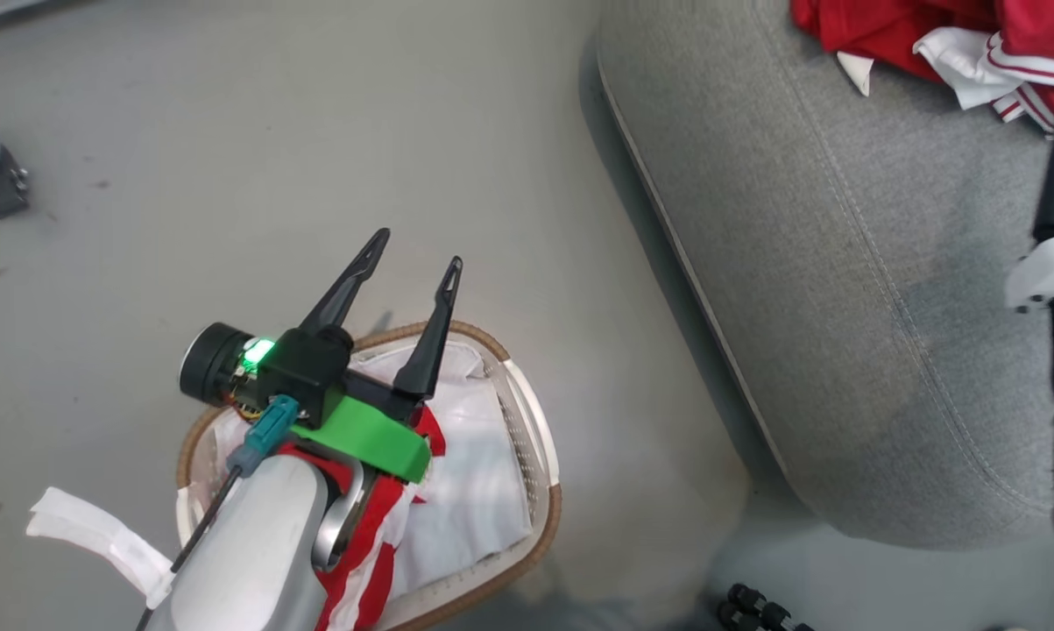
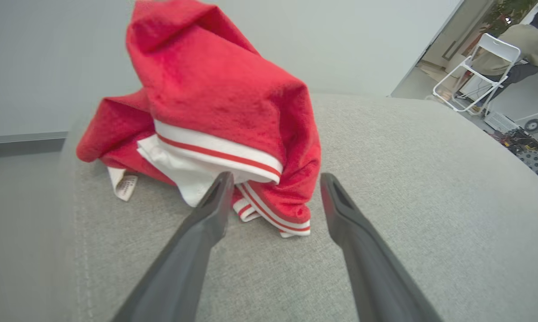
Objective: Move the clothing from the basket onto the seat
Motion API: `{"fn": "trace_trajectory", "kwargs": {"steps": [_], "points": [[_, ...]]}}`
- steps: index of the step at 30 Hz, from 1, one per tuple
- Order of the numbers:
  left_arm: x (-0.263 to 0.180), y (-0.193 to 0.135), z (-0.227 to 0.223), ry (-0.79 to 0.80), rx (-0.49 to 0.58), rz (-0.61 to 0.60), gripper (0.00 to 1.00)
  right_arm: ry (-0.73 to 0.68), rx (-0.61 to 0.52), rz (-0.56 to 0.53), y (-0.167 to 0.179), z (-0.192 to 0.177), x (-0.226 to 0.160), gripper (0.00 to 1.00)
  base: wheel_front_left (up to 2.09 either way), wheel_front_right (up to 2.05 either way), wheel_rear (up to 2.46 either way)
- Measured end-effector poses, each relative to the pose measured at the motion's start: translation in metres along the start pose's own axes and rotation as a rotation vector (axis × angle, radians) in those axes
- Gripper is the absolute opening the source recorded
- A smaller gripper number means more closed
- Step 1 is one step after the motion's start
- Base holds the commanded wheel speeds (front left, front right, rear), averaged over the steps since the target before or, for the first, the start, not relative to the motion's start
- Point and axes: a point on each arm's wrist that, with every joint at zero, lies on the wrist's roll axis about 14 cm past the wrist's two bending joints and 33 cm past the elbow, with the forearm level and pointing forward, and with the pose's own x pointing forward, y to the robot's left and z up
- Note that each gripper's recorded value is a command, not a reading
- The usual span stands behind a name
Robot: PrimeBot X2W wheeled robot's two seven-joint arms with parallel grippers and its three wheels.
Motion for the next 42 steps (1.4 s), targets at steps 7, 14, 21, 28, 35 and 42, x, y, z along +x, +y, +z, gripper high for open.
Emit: {"fn": "trace_trajectory", "kwargs": {"steps": [7,14,21,28,35,42], "points": [[-0.023,0.019,0.022,-0.024,0.052,0.108,1.00,-0.123,0.104,0.158,0.059,0.040,-0.013,1.00,0.00,0.00,0.00],[-0.062,0.054,0.044,-0.060,0.076,0.295,1.00,-0.196,0.230,0.305,0.115,0.070,-0.031,1.00,0.00,0.00,0.00],[-0.119,0.089,0.058,-0.079,0.096,0.504,1.00,-0.215,0.307,0.433,0.161,0.084,-0.059,1.00,0.00,0.00,0.00],[-0.170,0.094,0.067,-0.091,0.113,0.629,1.00,-0.194,0.342,0.499,0.178,0.079,-0.092,1.00,0.00,0.00,0.00],[-0.211,0.090,0.067,-0.100,0.107,0.710,1.00,-0.164,0.387,0.527,0.180,0.072,-0.121,1.00,0.00,0.00,0.00],[-0.234,0.075,0.064,-0.113,0.080,0.731,1.00,-0.145,0.398,0.534,0.174,0.064,-0.146,1.00,0.00,0.00,0.00]]}}
